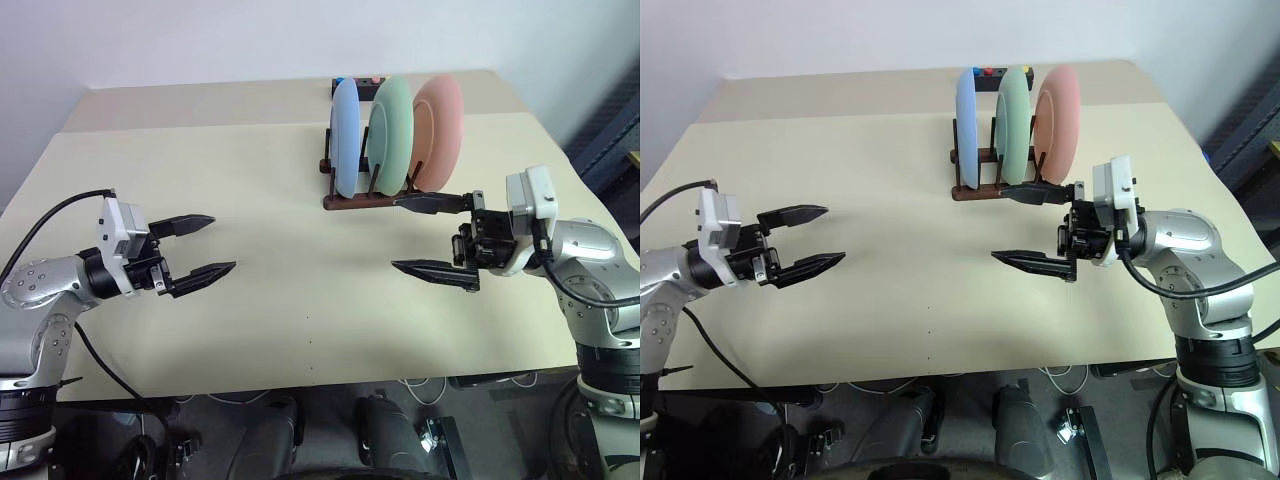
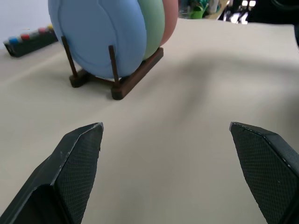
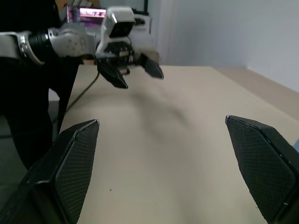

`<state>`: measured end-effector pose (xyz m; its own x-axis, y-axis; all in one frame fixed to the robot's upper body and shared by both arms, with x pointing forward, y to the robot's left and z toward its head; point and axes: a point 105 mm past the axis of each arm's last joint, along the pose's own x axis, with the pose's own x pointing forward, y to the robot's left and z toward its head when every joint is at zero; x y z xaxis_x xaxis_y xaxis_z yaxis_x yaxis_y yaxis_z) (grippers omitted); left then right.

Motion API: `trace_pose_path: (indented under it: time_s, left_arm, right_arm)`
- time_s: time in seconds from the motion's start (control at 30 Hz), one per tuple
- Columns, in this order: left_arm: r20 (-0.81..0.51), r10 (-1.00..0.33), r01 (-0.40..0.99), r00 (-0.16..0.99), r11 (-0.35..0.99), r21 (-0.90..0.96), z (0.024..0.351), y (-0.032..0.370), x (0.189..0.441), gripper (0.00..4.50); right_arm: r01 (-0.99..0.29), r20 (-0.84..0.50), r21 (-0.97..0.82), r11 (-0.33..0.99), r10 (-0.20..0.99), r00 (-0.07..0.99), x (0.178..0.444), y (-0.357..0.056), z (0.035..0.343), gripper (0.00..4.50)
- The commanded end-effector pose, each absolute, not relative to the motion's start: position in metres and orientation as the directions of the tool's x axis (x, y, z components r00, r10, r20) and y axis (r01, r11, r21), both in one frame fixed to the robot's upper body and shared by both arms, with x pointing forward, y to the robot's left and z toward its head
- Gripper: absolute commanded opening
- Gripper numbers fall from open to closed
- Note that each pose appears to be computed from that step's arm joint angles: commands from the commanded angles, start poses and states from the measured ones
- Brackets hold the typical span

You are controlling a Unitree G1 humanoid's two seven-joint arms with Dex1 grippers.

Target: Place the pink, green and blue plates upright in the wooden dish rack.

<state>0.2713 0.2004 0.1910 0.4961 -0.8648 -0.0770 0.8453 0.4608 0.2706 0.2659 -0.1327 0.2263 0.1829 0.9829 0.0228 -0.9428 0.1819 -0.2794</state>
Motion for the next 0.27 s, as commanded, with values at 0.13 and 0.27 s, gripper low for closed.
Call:
trace_pose_path:
  time_s: [0.13,0.27]
  left_arm:
    - [-0.071,-0.909,0.872,0.412,0.370,0.320,0.199,0.183,0.268,4.50]
    - [-0.092,-0.911,0.888,0.401,0.362,0.284,0.185,0.188,0.271,4.50]
  right_arm:
    - [-0.928,0.035,-0.315,0.198,0.980,0.196,0.255,-0.131,0.235,4.43]
    - [-0.925,0.022,-0.321,0.203,0.978,0.207,0.254,-0.127,0.236,4.43]
